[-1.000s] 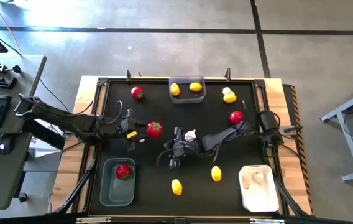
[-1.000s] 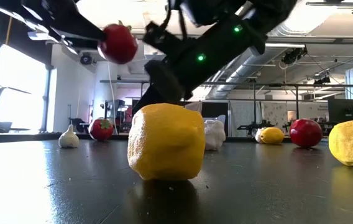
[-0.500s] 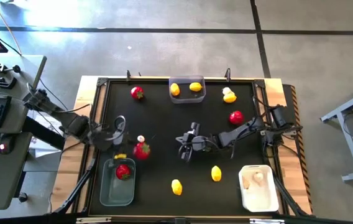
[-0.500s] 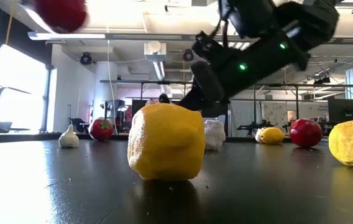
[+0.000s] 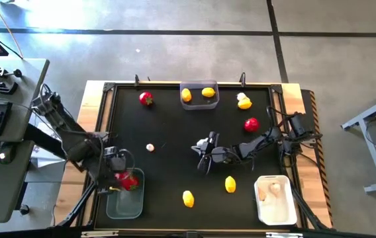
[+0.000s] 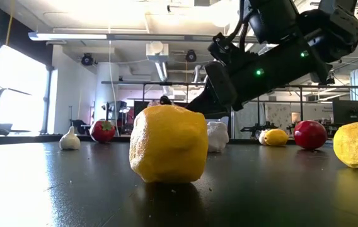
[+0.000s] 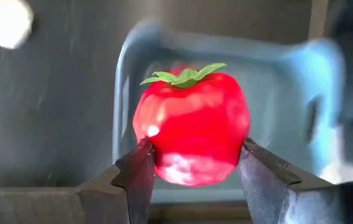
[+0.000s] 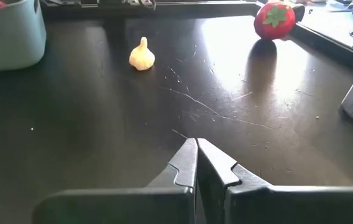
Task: Sort produce into baskets
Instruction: Put the bottom tomato into the dark green bin
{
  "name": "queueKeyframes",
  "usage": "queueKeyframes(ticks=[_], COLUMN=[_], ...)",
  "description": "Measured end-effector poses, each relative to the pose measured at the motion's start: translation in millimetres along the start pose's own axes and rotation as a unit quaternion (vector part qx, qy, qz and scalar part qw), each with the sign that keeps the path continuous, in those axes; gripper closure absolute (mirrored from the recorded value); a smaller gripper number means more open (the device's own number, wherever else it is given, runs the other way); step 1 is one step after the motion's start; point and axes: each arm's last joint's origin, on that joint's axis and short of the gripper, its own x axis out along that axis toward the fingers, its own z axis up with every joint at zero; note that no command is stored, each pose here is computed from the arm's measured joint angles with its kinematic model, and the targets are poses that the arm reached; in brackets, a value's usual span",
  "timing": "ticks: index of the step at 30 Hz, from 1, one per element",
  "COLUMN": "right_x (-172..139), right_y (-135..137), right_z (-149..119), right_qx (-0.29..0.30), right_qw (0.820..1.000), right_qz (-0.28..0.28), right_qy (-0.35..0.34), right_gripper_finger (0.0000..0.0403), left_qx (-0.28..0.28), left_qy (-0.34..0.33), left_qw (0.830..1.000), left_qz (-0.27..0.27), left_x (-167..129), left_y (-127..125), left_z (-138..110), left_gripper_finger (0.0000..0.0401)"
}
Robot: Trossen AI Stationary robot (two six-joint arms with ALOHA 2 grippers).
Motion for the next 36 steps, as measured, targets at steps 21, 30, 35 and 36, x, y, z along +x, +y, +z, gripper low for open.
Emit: queueKeyframes(ticks=[21, 30, 35, 36], right_x=[0, 1, 1, 1], right_y=[0, 0, -1, 0], right_z=[0, 0, 0, 0], right_qx=[-0.002, -0.002, -0.002, -0.002], right_qw=[1.0, 1.0, 1.0, 1.0], right_qz=[-0.001, -0.001, -0.001, -0.001], right_qy=[0.0, 0.0, 0.0, 0.0], right_gripper_finger=[0.0403, 0.0403, 0.0403, 0.0403], left_qx=[0.23, 0.202, 0.183, 0.183], left_qy=[0.176, 0.188, 0.188, 0.188], left_qw=[0.955, 0.957, 0.96, 0.96], left_qz=[0.067, 0.087, 0.094, 0.094], left_x=[55, 70, 72, 72], left_y=[-23, -28, -28, -28], left_z=[-4, -1, 0, 0], left_gripper_finger=[0.0229, 0.0186, 0.0155, 0.0153])
